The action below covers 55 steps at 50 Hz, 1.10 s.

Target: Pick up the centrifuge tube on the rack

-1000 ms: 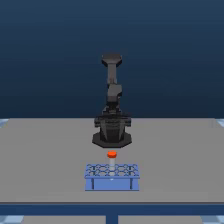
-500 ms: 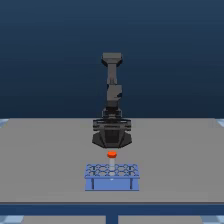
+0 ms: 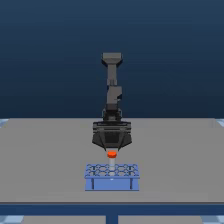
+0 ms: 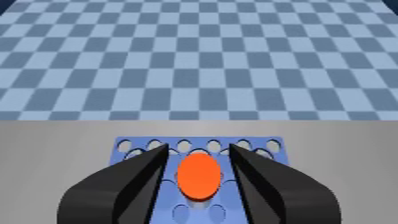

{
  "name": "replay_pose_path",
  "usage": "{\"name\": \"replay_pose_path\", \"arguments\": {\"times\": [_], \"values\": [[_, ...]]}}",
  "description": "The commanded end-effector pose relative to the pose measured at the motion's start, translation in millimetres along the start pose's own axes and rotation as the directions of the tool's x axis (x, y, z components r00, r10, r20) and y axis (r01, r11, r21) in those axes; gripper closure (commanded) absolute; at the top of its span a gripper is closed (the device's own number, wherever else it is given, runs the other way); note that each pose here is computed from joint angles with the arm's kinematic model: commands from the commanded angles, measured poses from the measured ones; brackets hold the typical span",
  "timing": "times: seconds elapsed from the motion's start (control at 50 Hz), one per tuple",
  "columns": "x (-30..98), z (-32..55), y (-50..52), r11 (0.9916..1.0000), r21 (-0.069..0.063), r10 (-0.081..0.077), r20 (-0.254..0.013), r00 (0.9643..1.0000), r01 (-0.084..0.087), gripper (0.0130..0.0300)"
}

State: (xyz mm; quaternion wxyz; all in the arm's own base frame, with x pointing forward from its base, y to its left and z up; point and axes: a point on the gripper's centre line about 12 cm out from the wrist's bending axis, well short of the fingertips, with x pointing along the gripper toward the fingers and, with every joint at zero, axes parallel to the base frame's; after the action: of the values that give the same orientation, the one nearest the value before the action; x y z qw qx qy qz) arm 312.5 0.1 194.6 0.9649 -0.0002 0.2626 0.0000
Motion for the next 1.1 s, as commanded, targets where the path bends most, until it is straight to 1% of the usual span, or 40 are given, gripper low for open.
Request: {"name": "replay_pose_path", "arguments": {"times": [0.02, 0.04, 0.06, 0.1, 0.12, 0.14, 0.16, 0.2, 0.22, 0.24, 0.26, 0.3, 0.32, 0.34, 0.36, 0.4, 0.46, 0.56, 0.82, 0.84, 1.1], "values": [[1.9, -2.3, 0.0, 1.0, 0.0, 0.0, 0.008, 1.0, 0.0, 0.013], [1.9, -2.3, 0.0, 1.0, 0.0, 0.0, 0.008, 1.0, 0.0, 0.013], [3.1, -4.5, 0.0, 1.0, 0.0, 0.0, 0.008, 1.0, 0.0, 0.013], [3.1, -4.5, 0.0, 1.0, 0.0, 0.0, 0.008, 1.0, 0.0, 0.013], [4.6, -7.0, 0.0, 1.0, 0.0, 0.0, 0.008, 1.0, 0.0, 0.013], [4.6, -7.0, 0.0, 1.0, 0.0, 0.0, 0.008, 1.0, 0.0, 0.013], [6.3, -9.8, 0.0, 1.0, 0.0, 0.0, 0.008, 1.0, 0.0, 0.013], [6.3, -9.8, 0.0, 1.0, 0.0, 0.0, 0.008, 1.0, 0.0, 0.013], [8.2, -13.0, 0.0, 1.0, 0.0, 0.0, 0.008, 1.0, 0.0, 0.013], [8.2, -13.0, 0.0, 1.0, 0.0, 0.0, 0.008, 1.0, 0.0, 0.013], [9.9, -16.0, 0.0, 1.0, 0.0, 0.0, 0.008, 1.0, 0.0, 0.013], [9.9, -16.0, 0.0, 1.0, 0.0, 0.0, 0.008, 1.0, 0.0, 0.013], [11.4, -18.6, 0.0, 1.0, 0.0, 0.0, 0.008, 1.0, 0.0, 0.013], [11.4, -18.6, 0.0, 1.0, 0.0, 0.0, 0.008, 1.0, 0.0, 0.013], [12.8, -20.8, 0.0, 1.0, 0.0, 0.0, 0.008, 1.0, 0.0, 0.013], [12.8, -20.8, 0.0, 1.0, 0.0, 0.0, 0.008, 1.0, 0.0, 0.013], [14.7, -24.1, 0.0, 1.0, 0.0, 0.0, 0.008, 1.0, 0.0, 0.013], [15.8, -26.0, 0.0, 1.0, 0.0, 0.0, 0.008, 1.0, 0.0, 0.013], [16.0, -26.4, 0.0, 1.0, 0.0, 0.0, 0.008, 1.0, 0.0, 0.013], [16.0, -26.4, 0.0, 1.0, 0.0, 0.0, 0.008, 1.0, 0.0, 0.03], [16.0, -26.4, 0.0, 1.0, 0.0, 0.0, 0.008, 1.0, 0.0, 0.03]]}}
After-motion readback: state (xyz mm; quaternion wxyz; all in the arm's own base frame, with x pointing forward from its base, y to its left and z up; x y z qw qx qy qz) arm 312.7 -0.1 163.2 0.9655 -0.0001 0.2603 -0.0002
